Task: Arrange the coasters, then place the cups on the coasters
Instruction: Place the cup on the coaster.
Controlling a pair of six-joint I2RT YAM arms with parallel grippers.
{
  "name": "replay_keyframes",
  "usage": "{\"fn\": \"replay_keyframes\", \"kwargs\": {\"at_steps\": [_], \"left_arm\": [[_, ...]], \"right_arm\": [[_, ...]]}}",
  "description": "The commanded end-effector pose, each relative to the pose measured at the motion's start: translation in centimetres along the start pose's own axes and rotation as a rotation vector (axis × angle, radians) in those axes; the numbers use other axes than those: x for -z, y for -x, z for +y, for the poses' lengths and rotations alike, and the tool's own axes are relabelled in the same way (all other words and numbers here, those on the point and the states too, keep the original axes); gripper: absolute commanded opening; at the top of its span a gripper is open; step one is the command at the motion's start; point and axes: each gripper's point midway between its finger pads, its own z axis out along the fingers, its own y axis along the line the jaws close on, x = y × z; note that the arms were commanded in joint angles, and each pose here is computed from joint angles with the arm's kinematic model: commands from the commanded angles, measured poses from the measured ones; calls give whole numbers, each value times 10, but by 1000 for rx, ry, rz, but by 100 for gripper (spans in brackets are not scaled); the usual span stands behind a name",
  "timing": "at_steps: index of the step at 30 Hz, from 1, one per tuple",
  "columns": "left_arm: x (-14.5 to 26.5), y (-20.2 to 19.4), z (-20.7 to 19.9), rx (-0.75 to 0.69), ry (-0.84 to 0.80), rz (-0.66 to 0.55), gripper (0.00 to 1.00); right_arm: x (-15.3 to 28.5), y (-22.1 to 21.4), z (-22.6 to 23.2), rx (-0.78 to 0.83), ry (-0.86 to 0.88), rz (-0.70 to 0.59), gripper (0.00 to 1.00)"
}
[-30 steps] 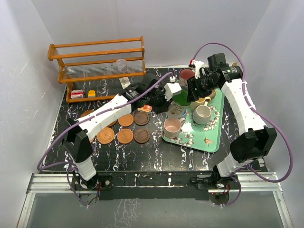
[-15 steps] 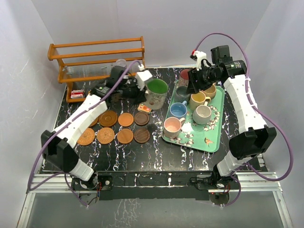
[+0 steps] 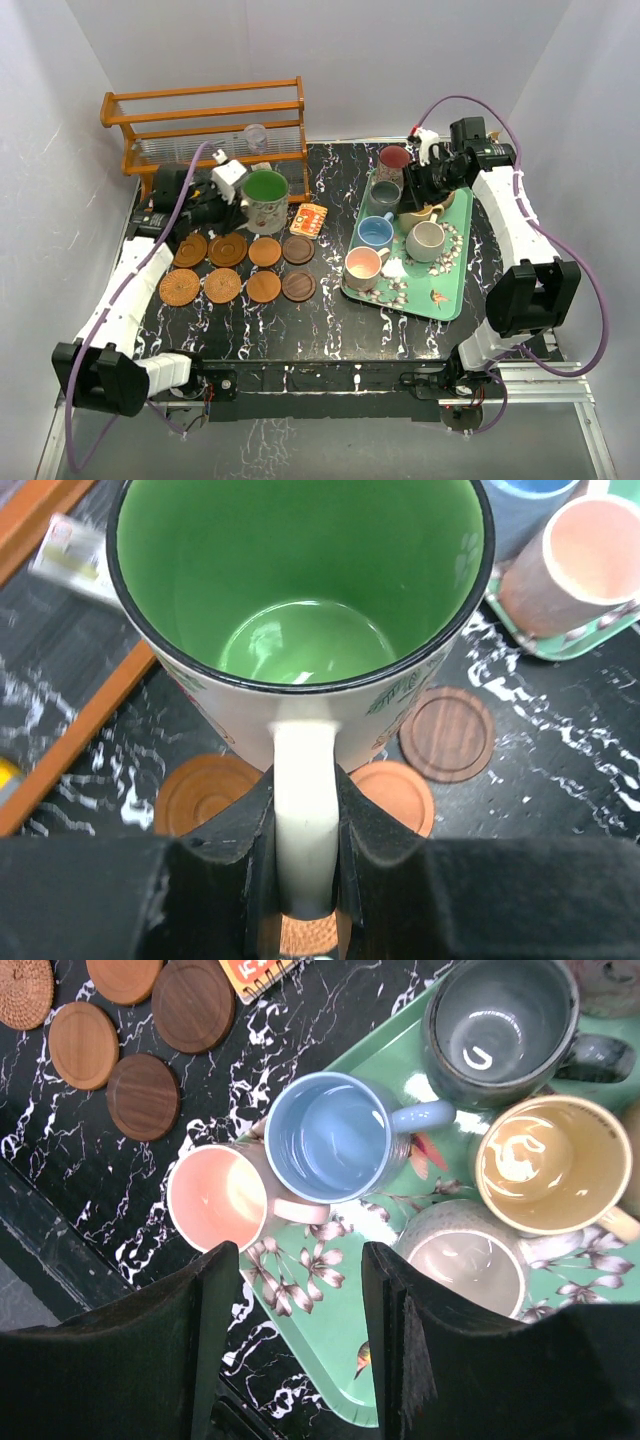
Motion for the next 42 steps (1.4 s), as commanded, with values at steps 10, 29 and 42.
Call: {"fn": "replay_keyframes", "kwargs": {"at_steps": [10,29,42], "left_arm": [[35,-42,51,-79,135,-166,0],[91,-120,135,-9,368,-250,0],[89,-163,151,-15,327,-211,0]], "right_arm": [[13,-6,-19,29,49,-141,48],[7,-14,-8,51,119,-167,47],[0,-21,-11,38,124,-148,47]]}}
